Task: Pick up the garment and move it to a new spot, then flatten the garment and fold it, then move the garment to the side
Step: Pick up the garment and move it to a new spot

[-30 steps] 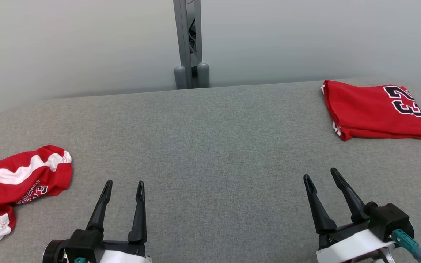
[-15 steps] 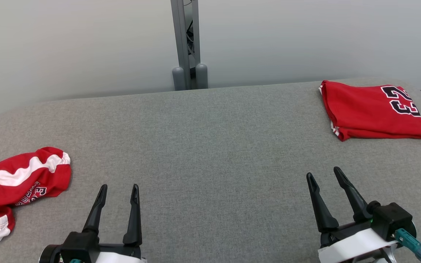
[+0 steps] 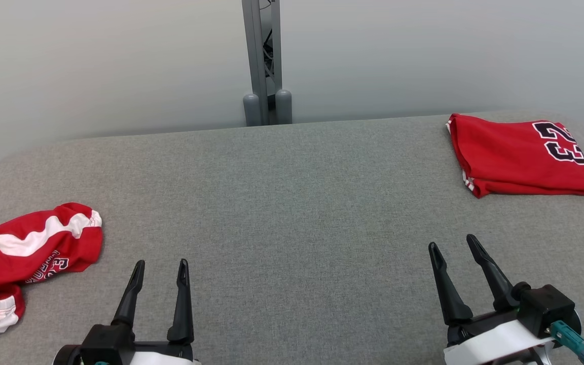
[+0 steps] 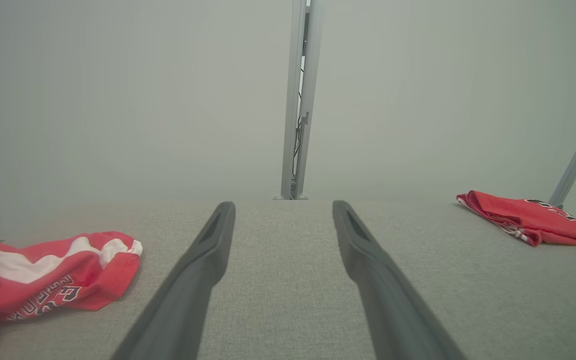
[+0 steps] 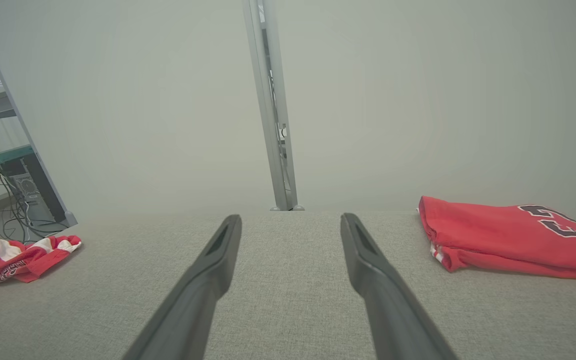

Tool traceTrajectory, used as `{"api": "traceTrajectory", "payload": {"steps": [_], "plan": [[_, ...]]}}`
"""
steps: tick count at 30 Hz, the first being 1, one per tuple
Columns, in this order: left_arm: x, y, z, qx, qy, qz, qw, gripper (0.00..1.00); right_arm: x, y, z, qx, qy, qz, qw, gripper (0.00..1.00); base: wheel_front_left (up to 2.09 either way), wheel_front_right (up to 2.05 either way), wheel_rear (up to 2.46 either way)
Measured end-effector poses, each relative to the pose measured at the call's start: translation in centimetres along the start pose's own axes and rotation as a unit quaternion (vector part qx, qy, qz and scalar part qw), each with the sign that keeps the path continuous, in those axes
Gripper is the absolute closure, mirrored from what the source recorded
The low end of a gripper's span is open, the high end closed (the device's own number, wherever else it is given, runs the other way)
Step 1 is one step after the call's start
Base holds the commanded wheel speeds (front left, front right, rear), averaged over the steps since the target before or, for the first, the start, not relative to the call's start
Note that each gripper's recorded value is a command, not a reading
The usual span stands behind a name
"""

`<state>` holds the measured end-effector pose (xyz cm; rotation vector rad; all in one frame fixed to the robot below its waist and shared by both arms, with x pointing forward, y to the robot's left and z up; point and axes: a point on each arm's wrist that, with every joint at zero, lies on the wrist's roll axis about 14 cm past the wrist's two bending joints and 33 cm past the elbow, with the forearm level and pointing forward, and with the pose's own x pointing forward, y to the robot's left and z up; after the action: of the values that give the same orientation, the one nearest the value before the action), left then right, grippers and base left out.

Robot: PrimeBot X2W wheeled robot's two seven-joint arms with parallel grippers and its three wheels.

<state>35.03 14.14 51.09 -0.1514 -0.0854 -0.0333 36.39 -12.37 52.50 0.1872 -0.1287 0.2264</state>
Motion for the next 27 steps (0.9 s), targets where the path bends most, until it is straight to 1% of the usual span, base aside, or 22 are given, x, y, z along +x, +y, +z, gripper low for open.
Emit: {"api": "traceTrajectory", "payload": {"steps": [7, 11, 19, 27], "plan": [[-0.2, 0.3, 0.0, -0.001, 0.0, 0.004, 1.0, 0.0, 0.1, 0.3, -0.2, -0.001, 0.002, 0.005, 1.0, 0.0, 0.0, 0.0, 0.0], [-0.7, 1.0, 0.1, 0.0, -0.001, 0.016, 1.0, 0.0, 0.5, 1.2, -0.5, 0.0, 0.007, 0.021, 1.0, 0.0, 0.0, 0.0, 0.0], [-2.6, 3.6, 0.8, 0.004, -0.01, 0.062, 0.998, 0.0, 1.8, 4.7, -1.4, 0.009, 0.018, 0.076, 0.997, 0.0, 0.0, 0.0, 0.0], [-5.3, 7.1, 1.8, 0.009, -0.025, 0.126, 0.992, 0.0, 3.2, 9.1, -2.4, 0.02, 0.031, 0.143, 0.989, 0.0, 0.0, 0.0, 0.0]]}}
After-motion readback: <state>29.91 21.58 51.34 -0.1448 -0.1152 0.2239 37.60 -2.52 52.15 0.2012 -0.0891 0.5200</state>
